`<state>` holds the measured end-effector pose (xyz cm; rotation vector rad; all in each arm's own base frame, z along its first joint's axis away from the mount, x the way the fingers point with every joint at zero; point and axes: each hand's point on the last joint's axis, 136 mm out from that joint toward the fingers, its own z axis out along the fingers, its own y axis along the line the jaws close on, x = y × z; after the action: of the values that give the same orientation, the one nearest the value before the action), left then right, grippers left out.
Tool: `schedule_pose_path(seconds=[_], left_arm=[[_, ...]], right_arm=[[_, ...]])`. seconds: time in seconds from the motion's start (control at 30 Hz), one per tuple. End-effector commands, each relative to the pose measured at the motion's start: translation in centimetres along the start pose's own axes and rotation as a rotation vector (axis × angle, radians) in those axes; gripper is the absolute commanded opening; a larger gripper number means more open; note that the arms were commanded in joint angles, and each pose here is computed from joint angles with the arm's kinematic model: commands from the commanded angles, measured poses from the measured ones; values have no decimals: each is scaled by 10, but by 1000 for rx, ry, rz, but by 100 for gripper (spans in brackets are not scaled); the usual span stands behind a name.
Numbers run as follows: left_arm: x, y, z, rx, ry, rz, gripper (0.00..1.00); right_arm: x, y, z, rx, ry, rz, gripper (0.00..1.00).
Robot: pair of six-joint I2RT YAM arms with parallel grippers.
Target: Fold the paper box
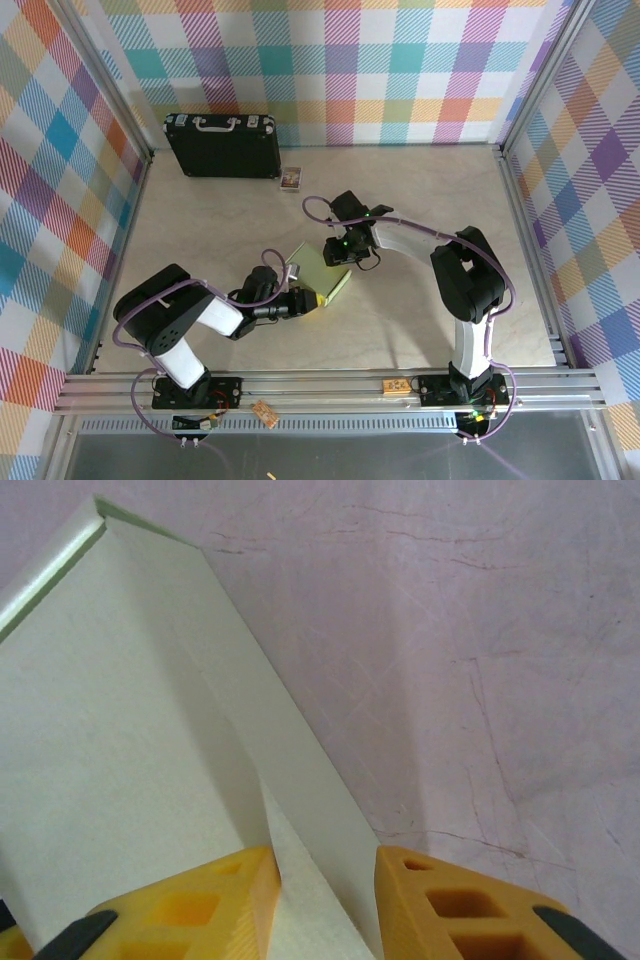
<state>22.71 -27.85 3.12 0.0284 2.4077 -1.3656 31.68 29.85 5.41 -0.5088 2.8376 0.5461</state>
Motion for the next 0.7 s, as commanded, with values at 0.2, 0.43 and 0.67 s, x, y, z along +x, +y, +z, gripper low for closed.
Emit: schedule_pose_path(seconds=[0.2,0.43,0.67], left_arm=[[-3,35,8,-150,-41,-24,22],[23,57,-10,-264,37,-27,26],[43,74,-25,-343,92,-55,29]], right_arm=[[51,3,6,-10,176,27,32],[33,-7,-11,53,114,11,32],[17,-5,-25,62,70,-1,35]])
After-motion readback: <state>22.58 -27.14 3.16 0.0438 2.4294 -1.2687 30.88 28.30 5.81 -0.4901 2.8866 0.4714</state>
